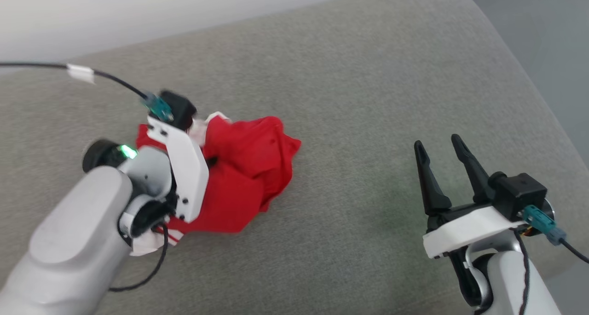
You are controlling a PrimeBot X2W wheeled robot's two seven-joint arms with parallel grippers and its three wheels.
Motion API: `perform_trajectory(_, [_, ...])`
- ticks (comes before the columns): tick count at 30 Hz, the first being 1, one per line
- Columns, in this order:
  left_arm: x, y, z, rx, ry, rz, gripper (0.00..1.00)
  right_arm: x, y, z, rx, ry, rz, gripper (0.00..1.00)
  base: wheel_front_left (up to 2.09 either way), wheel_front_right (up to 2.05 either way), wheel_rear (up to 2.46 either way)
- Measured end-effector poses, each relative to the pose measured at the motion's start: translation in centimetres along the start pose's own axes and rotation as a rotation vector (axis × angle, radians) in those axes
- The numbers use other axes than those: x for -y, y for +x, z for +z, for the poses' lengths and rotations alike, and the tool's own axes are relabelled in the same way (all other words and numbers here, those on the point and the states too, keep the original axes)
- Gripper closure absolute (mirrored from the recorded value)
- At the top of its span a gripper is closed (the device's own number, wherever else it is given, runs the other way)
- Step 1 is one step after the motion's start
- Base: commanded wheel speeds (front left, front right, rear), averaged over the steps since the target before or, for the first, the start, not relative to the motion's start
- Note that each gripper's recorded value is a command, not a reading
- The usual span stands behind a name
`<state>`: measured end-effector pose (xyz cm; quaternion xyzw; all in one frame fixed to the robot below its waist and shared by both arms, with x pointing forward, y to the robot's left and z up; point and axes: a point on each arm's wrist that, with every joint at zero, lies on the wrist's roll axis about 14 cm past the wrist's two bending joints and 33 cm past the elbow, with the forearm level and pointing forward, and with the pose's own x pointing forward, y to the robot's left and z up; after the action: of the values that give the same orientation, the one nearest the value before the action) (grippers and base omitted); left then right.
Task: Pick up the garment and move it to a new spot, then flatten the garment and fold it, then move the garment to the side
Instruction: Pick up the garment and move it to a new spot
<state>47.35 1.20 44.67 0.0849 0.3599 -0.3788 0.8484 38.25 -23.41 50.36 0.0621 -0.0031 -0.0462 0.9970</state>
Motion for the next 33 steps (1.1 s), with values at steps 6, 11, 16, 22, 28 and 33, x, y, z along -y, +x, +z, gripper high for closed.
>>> perform_trajectory(6, [0.4,3.6,-4.8,-0.165,-0.031,-0.027,1.0,0.6,-0.1,-1.4,-0.032,0.012,-0.02,0.0,0.0,0.0,0.0])
perform_trajectory(11, [-0.1,4.4,-6.0,-0.202,-0.036,-0.011,1.0,0.3,0.3,-1.6,-0.03,0.016,-0.011,0.0,0.0,0.0,0.0])
perform_trajectory(16, [-0.1,4.2,-5.5,-0.156,-0.07,-0.013,0.0,-0.3,0.6,-1.5,-0.022,0.025,0.007,0.0,0.0,0.0,0.0])
perform_trajectory(22, [-0.9,1.7,-2.7,0.015,-0.037,0.02,0.0,-1.4,0.8,-1.1,-0.004,0.023,0.039,0.0,0.0,0.0,0.0])
perform_trajectory(28, [-2.4,-2.8,0.2,0.236,-0.016,0.079,0.0,-3.2,1.1,-0.4,0.013,0.017,0.092,0.0,0.0,0.0,0.0])
perform_trajectory(33, [-4.2,-7.5,1.3,0.427,-0.031,0.16,0.0,-4.2,1.1,0.4,0.032,0.009,0.125,0.0,0.0,0.0,0.0])
